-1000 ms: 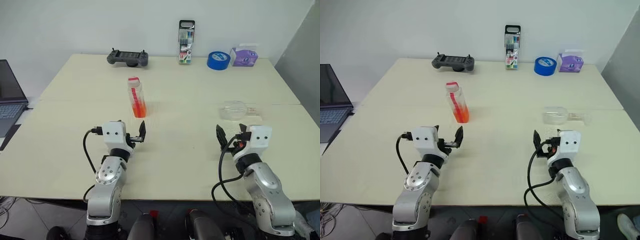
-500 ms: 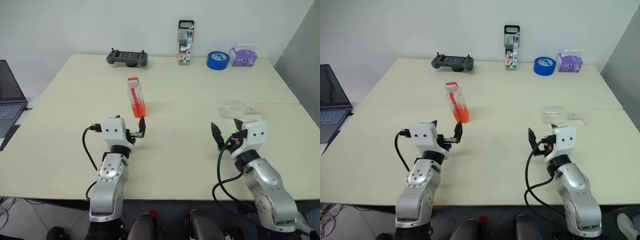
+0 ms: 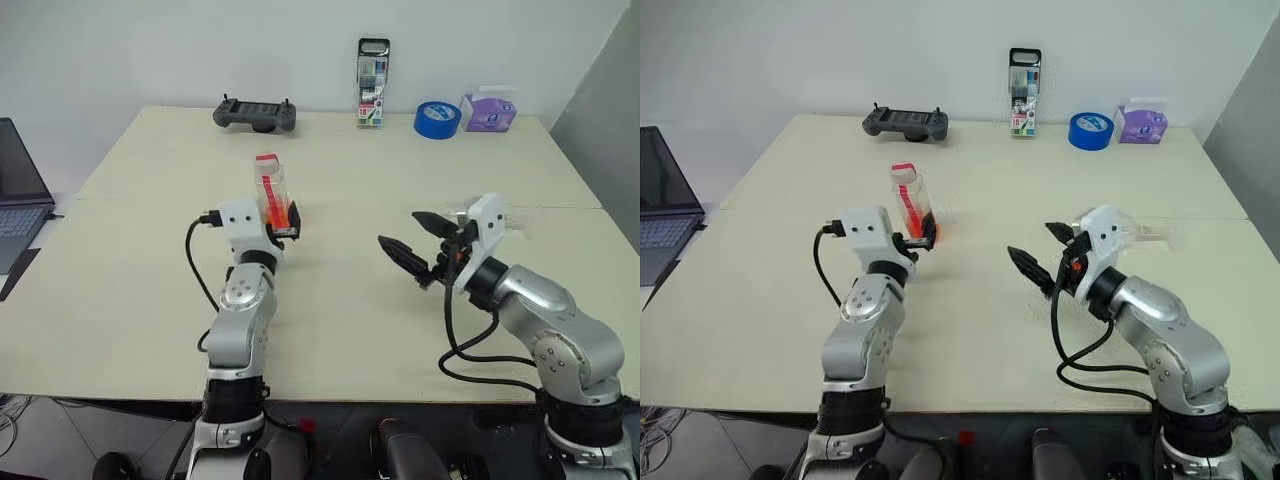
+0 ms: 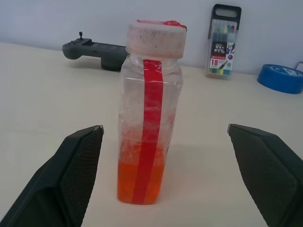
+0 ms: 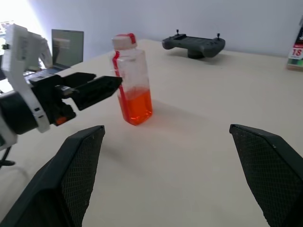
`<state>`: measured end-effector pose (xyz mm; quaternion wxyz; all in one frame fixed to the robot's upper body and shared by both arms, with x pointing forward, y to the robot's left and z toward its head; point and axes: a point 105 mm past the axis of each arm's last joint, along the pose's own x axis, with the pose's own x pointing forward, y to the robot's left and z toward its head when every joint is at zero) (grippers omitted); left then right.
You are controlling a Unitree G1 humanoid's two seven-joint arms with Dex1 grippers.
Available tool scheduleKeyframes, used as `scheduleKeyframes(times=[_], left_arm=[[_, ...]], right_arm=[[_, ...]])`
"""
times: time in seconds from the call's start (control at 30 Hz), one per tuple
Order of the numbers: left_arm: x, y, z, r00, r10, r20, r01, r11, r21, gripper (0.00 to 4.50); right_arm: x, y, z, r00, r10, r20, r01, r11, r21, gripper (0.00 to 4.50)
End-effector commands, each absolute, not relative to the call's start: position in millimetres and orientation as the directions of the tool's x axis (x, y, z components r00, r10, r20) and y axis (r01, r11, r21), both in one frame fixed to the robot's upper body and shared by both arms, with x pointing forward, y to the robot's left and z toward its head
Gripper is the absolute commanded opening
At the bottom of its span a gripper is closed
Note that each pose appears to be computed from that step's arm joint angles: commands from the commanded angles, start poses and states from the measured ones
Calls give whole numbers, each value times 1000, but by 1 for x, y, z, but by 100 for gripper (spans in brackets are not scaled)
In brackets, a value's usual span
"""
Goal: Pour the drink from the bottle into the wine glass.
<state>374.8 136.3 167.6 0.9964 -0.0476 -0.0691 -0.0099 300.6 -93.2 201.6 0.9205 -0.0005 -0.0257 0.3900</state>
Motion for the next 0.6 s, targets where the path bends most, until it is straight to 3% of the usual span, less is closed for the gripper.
scheduleKeyframes(times=[0.03, 0.6], left_arm=[[383, 137, 187, 977, -23, 211, 39, 997, -71, 449], [418, 139, 199, 967, -72, 244, 83, 996, -34, 449]], right_arm=[[300, -89, 218, 659, 748, 81, -746, 663, -51, 450], [302, -79, 216, 648, 758, 81, -757, 652, -40, 450]])
